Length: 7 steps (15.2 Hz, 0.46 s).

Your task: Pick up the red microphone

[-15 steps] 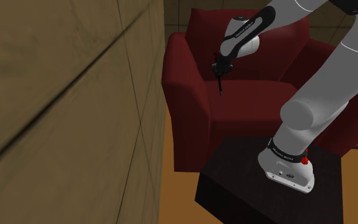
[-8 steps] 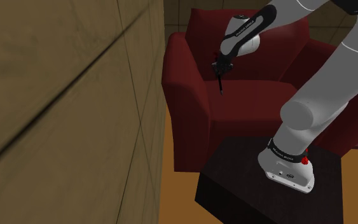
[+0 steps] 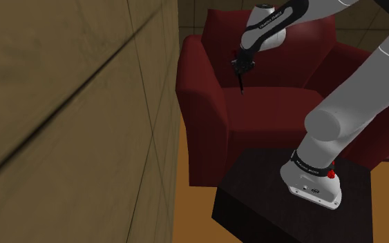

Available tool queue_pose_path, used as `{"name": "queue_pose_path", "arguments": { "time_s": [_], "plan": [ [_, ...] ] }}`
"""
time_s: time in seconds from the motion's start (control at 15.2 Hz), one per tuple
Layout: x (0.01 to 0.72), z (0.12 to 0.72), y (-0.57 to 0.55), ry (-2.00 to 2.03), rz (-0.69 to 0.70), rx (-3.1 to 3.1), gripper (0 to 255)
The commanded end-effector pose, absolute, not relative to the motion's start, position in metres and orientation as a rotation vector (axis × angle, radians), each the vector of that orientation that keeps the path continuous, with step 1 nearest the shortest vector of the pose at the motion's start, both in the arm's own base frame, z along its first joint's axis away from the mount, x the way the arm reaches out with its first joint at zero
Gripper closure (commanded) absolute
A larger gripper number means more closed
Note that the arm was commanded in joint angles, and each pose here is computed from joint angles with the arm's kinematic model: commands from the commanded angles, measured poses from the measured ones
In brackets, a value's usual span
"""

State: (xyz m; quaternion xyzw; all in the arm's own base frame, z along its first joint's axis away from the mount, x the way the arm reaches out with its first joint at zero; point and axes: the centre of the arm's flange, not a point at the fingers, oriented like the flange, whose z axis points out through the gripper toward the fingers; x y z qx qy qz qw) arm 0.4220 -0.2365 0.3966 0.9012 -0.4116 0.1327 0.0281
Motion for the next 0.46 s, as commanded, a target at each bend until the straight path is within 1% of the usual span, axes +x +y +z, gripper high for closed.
{"name": "queue_pose_path", "arguments": {
  "time_s": [0.0, 0.26, 0.4],
  "plan": [
    [0.422, 0.407, -0.237, -1.27, 0.409, 2.782, 255],
    [0.422, 0.428, -0.237, -1.27, 0.409, 2.782, 255],
    [0.422, 0.429, -0.237, -1.27, 0.409, 2.782, 255]
  ]
}}
